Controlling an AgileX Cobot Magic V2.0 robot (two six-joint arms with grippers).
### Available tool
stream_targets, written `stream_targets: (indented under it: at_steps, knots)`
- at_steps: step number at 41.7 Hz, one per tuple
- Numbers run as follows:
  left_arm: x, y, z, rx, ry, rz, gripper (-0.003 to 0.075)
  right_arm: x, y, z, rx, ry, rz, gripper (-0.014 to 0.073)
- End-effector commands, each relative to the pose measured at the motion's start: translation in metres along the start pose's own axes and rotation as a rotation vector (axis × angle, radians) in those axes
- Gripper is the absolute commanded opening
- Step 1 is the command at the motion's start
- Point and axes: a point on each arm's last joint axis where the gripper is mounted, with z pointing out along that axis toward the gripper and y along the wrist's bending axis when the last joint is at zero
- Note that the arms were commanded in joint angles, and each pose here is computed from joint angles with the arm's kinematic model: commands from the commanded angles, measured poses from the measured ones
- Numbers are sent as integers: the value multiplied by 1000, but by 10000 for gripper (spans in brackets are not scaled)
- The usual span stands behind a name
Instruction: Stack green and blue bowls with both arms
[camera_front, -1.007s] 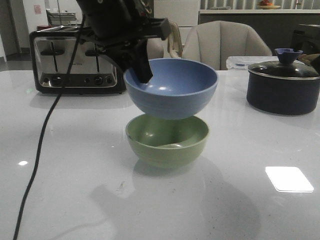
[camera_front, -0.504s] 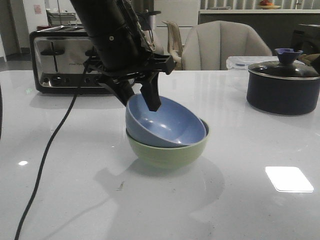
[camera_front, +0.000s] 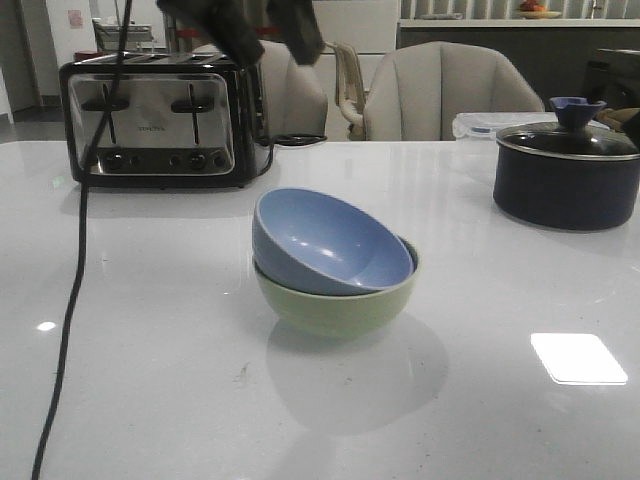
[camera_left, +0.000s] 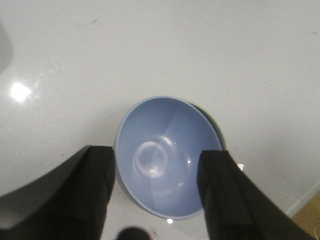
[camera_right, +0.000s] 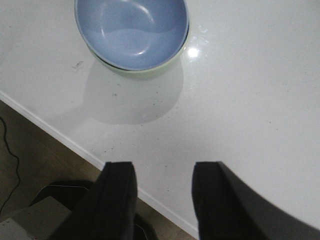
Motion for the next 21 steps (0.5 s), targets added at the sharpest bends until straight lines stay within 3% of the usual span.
stream_targets:
  at_steps: [1, 7, 21]
  knots:
    - [-3, -21, -58, 13, -161, 59, 439, -12, 0, -9, 8, -96, -12, 400]
    - [21, -32, -91, 22, -200, 90, 439, -12, 0, -9, 8, -96, -12, 400]
    - [107, -28, -143, -34, -224, 133, 439, -12, 0, -9, 8, -96, -12, 400]
